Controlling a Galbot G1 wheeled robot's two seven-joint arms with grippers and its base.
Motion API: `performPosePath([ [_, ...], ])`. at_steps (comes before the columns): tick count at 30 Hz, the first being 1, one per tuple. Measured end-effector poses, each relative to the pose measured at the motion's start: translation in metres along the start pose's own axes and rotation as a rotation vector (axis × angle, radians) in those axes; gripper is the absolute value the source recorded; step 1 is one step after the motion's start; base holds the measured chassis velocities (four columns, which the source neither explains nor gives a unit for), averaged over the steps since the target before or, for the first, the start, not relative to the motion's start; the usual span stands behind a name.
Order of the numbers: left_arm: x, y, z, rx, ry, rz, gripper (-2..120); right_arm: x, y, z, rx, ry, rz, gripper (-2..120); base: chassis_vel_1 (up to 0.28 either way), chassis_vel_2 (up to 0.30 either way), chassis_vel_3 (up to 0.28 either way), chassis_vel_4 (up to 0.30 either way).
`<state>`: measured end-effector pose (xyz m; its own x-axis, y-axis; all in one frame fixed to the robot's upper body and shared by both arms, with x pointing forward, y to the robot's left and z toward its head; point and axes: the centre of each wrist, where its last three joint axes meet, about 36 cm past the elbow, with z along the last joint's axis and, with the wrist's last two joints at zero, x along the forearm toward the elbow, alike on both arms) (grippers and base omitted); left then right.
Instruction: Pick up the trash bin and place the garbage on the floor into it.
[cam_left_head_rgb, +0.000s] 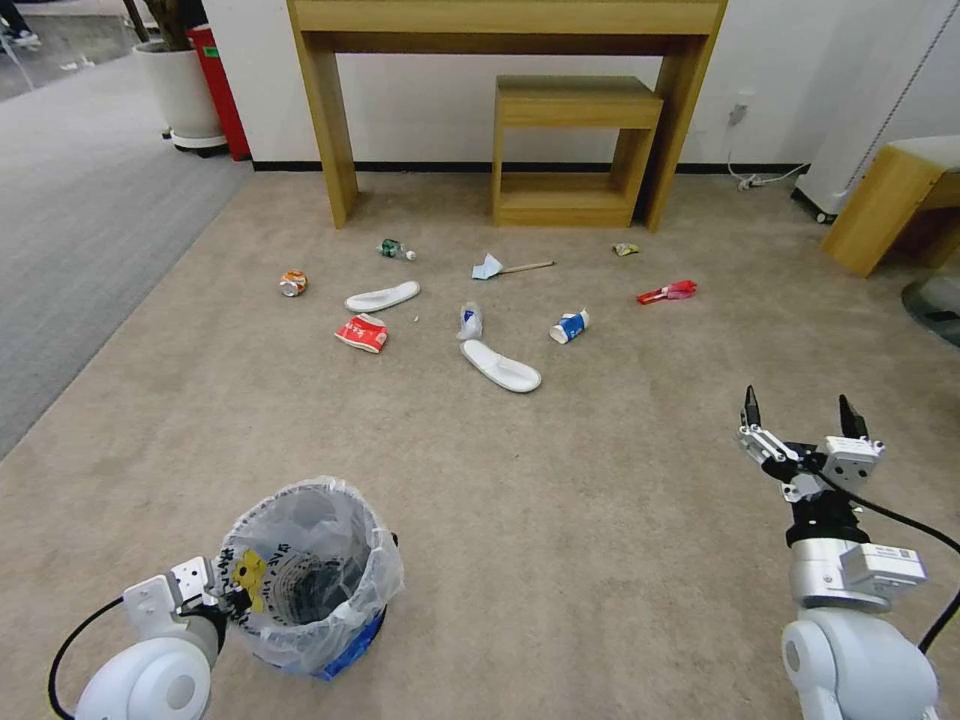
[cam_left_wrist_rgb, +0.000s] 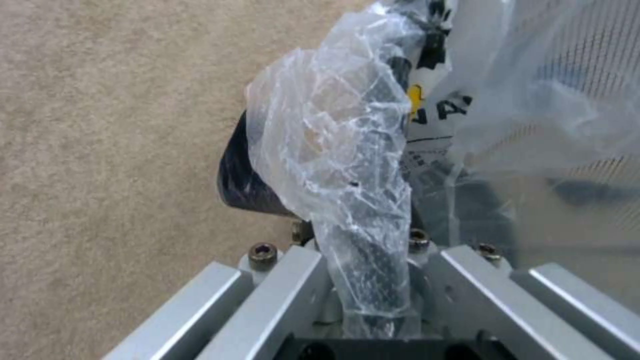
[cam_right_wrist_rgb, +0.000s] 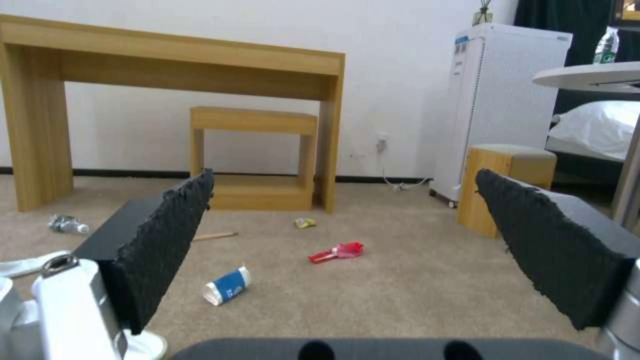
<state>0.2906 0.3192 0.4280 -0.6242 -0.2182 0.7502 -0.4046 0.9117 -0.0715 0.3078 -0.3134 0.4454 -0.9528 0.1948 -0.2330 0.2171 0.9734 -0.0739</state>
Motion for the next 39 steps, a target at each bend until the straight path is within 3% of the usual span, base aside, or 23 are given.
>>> performPosePath([
  [19, 0.066, -0.004, -0.030, -0.006, -0.121, 0.067, 1, 0.001, 0.004, -0.001, -0.005, -0.001, -0.011, 100, 0.000, 0.000, 0.000, 0.000],
  [39, 0.099, -0.003, -0.044, -0.020, -0.142, 0.094, 1, 0.001, 0.004, 0.001, 0.003, 0.005, -0.018, 100, 0.000, 0.000, 0.000, 0.000],
])
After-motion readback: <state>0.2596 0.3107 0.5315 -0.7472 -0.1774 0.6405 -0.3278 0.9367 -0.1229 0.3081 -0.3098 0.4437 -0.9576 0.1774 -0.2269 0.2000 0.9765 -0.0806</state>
